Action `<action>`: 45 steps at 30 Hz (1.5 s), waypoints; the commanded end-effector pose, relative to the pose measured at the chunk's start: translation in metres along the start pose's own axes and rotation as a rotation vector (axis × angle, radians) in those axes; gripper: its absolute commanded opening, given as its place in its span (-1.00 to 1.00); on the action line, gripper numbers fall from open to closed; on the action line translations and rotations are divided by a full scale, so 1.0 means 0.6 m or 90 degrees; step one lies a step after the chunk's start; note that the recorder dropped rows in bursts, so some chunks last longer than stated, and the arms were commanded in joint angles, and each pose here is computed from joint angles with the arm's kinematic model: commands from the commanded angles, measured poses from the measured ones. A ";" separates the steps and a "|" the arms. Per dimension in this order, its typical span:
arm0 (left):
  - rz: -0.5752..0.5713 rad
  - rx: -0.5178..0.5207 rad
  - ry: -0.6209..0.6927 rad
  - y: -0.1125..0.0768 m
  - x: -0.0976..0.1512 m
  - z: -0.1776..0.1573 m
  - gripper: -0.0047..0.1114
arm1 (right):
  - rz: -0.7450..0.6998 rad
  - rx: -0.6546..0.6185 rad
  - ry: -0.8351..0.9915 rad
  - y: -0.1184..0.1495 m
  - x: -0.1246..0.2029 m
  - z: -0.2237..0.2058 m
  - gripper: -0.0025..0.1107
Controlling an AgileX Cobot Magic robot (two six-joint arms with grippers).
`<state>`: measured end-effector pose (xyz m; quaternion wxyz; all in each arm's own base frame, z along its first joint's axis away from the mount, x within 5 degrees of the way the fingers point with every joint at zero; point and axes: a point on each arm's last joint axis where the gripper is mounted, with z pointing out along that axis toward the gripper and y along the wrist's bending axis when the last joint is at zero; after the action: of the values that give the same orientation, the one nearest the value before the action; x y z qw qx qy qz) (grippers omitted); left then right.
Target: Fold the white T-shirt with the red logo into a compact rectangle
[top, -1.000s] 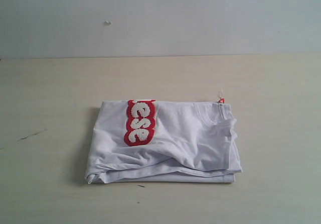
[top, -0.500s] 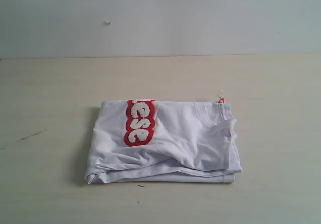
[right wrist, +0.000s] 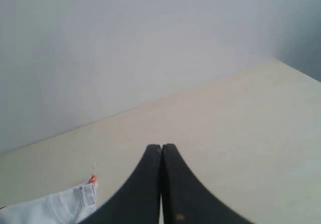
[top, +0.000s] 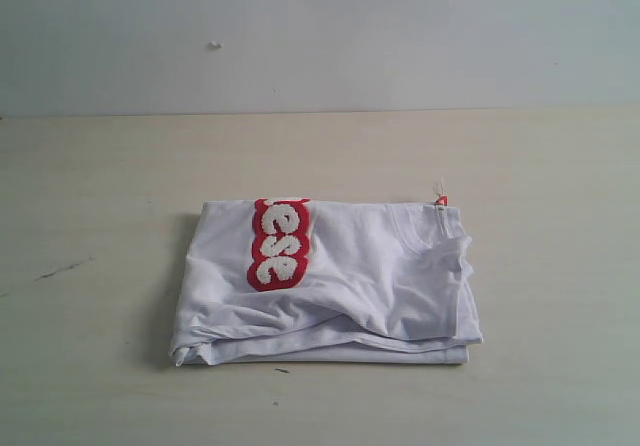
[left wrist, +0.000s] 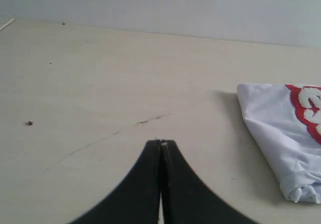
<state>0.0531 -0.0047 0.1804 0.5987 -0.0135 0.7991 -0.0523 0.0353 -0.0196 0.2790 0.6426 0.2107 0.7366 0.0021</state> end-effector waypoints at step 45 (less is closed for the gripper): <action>-0.010 0.001 -0.007 0.000 -0.001 0.000 -0.91 | -0.163 -0.103 0.027 -0.010 0.148 0.050 -0.96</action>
<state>0.0530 -0.0047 0.1802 0.5981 -0.0135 0.7996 -0.0523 0.0552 -0.0040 0.1900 0.6399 0.0604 0.7661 -0.0041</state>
